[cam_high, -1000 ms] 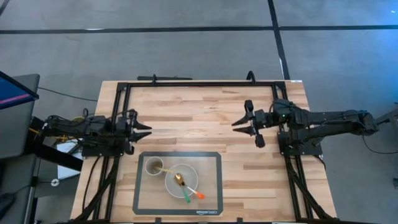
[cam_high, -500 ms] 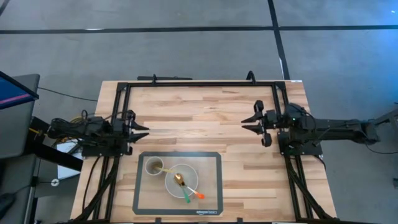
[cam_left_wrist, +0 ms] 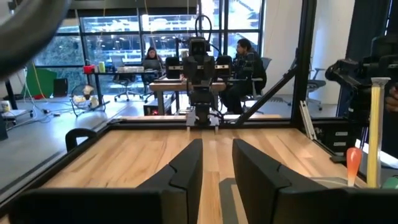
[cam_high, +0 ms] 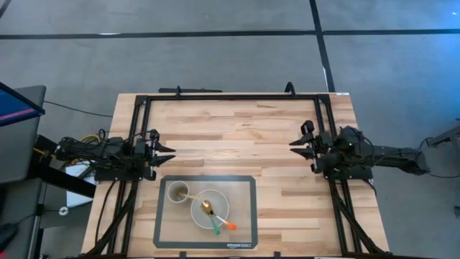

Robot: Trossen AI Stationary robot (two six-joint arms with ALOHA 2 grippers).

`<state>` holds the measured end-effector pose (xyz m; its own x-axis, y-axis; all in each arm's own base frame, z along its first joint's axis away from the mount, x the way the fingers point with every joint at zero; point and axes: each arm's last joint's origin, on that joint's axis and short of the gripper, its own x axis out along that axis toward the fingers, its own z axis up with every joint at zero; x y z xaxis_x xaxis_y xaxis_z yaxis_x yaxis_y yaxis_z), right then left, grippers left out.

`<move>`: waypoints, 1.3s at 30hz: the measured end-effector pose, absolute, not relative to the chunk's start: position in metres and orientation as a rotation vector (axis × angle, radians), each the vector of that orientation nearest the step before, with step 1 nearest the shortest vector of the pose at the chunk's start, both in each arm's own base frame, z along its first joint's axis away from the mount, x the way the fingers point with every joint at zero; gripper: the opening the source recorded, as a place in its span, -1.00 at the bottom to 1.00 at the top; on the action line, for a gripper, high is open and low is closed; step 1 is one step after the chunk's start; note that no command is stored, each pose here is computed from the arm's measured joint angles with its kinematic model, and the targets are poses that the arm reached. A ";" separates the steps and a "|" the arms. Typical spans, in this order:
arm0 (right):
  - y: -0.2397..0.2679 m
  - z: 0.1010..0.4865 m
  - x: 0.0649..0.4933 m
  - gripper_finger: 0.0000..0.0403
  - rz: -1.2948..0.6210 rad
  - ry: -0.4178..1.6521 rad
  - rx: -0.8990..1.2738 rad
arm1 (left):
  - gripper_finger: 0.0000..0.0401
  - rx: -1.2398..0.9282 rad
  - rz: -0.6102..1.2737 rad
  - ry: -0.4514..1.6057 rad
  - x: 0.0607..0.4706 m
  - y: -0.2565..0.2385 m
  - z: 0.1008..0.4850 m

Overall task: Pick & Place Utensil
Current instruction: Return to Home Position

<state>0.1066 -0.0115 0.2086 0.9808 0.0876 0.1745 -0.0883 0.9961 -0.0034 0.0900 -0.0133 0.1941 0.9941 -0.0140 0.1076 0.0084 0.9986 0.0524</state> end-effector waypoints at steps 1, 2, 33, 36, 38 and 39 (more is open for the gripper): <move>-0.011 0.207 0.105 -0.59 0.089 -0.187 0.002 | -0.55 0.052 -0.011 -0.108 0.090 -0.013 0.194; -0.011 0.205 0.103 -0.59 0.089 -0.194 0.001 | -0.55 0.052 -0.011 -0.108 0.090 -0.013 0.194; -0.020 0.172 0.095 -0.59 -0.298 -0.078 0.113 | -0.55 0.042 0.117 -0.104 0.090 -0.010 0.194; -0.020 0.169 0.095 -0.59 -0.307 -0.041 0.113 | -0.55 0.041 0.117 -0.104 0.090 -0.010 0.194; -0.020 0.169 0.095 -0.59 -0.302 -0.041 0.110 | -0.55 0.041 0.117 -0.104 0.090 -0.010 0.194; -0.020 0.169 0.095 -0.59 -0.301 -0.039 0.103 | -0.55 0.041 0.117 -0.104 0.090 -0.010 0.194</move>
